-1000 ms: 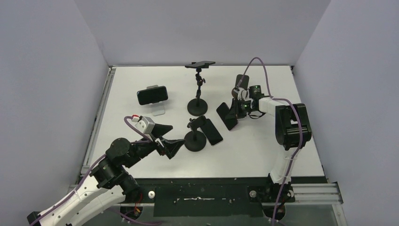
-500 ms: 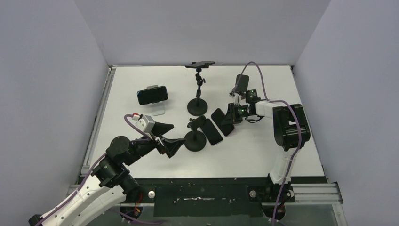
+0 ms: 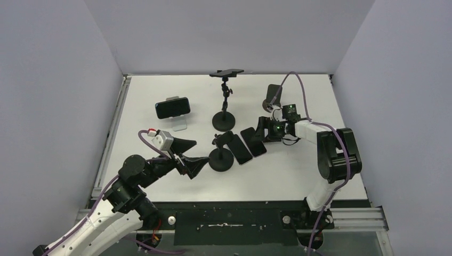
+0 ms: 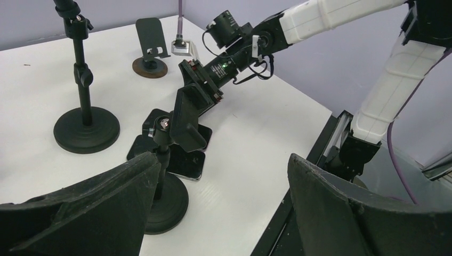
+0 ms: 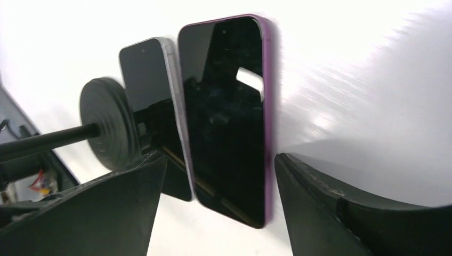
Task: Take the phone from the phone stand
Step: Place the phone at the center of the board, then pick up the phone stand at the center of the board.
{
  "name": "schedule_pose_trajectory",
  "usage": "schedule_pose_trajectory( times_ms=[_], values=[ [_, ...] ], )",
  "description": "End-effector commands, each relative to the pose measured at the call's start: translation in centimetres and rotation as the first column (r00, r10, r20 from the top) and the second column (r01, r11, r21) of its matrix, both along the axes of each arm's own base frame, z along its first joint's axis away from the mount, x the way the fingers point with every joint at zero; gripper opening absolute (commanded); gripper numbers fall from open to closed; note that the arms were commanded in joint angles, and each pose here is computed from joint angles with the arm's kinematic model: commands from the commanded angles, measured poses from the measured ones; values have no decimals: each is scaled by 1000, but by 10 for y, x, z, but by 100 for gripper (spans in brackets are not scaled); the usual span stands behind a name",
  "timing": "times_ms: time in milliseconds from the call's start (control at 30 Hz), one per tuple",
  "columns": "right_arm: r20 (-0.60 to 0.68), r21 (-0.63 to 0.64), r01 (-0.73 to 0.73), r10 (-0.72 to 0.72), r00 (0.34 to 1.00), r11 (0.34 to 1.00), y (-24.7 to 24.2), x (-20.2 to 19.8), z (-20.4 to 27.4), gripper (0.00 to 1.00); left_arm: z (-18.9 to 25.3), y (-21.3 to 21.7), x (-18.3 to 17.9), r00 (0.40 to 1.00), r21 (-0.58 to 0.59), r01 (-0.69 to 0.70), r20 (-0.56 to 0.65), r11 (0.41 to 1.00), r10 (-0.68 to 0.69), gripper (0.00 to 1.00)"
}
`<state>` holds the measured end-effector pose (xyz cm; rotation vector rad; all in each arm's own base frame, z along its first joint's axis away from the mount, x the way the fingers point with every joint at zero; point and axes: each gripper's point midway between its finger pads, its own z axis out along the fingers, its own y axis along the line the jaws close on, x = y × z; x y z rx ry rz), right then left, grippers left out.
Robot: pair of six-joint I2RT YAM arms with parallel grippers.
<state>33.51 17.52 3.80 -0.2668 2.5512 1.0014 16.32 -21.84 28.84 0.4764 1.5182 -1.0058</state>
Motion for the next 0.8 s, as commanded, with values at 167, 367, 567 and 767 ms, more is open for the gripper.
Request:
schedule_pose_trajectory(
  times_ms=[167,367,567,767],
  values=[
    [304,-136,325,-273,913,936,-40,16,81,79,6,11,12,996,-36,-89,15,995,89,88],
    [596,42,87,-95,797,995,35,-48,206,76,-3,7,19,994,-19,-105,-22,994,104,88],
    [654,69,-93,25,756,993,90,-94,232,76,-7,0,17,998,-7,-65,-7,998,65,87],
    [673,28,-98,54,738,995,109,-82,229,71,-11,2,19,997,-9,-81,-14,997,81,87]
  ],
)
